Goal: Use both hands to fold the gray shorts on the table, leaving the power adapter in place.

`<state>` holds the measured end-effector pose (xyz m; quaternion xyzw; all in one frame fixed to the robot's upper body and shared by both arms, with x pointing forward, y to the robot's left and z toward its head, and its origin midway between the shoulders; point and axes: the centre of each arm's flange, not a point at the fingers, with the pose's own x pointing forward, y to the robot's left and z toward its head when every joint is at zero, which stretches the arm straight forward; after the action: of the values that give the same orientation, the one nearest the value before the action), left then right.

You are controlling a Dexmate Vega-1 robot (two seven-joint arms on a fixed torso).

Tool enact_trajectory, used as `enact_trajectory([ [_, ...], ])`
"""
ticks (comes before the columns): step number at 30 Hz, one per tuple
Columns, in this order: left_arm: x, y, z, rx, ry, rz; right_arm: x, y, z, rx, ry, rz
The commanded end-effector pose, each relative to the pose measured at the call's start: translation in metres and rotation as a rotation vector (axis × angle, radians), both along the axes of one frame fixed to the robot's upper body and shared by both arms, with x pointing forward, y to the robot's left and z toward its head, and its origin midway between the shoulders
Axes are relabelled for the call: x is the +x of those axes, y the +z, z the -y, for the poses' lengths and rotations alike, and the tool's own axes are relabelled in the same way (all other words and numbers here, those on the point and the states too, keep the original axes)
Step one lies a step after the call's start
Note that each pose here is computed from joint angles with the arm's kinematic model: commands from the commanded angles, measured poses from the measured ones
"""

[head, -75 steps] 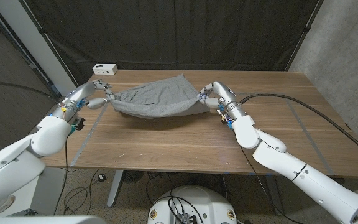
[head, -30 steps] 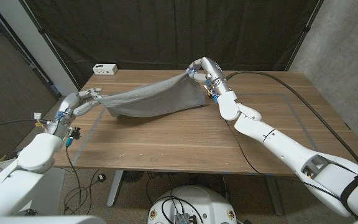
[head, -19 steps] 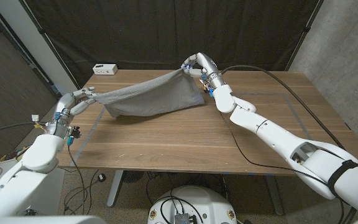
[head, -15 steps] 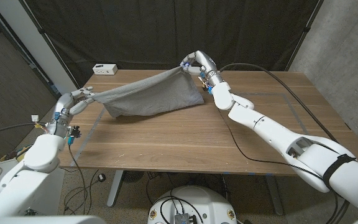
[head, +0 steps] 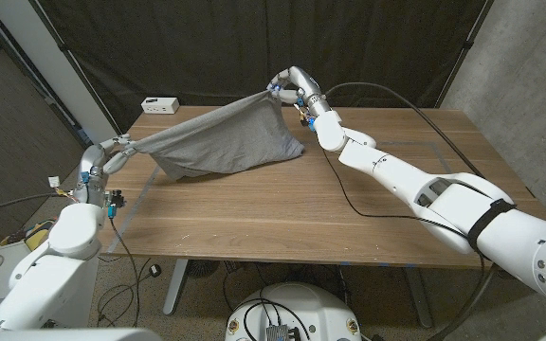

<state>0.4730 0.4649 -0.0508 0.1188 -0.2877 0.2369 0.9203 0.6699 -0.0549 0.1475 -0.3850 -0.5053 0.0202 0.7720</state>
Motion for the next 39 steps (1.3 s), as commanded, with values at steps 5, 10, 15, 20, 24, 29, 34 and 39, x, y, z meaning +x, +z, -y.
enact_trajectory([
  [5,0.005,0.019,0.004,-0.053,0.095,-0.091,0.029,0.024,-0.016,-0.057,-0.081,-0.126],
  [10,0.016,0.039,-0.001,-0.002,0.076,-0.145,0.039,0.031,-0.019,-0.087,-0.152,-0.213],
  [15,0.028,0.055,-0.004,0.053,0.092,-0.181,0.046,0.036,-0.016,-0.087,-0.200,-0.286],
  [20,0.032,0.064,-0.009,0.032,0.158,-0.154,0.048,0.038,-0.016,-0.098,-0.224,-0.306],
  [24,0.032,0.074,-0.012,0.043,0.210,-0.151,0.048,0.039,-0.017,-0.105,-0.224,-0.314],
  [29,0.034,0.083,-0.014,0.051,0.244,-0.150,0.049,0.042,-0.021,-0.124,-0.243,-0.351],
  [34,0.037,0.090,-0.017,0.047,0.275,-0.149,0.049,0.047,-0.025,-0.142,-0.271,-0.389],
  [39,0.042,0.098,-0.019,0.048,0.294,-0.171,0.049,0.052,-0.029,-0.185,-0.313,-0.423],
])
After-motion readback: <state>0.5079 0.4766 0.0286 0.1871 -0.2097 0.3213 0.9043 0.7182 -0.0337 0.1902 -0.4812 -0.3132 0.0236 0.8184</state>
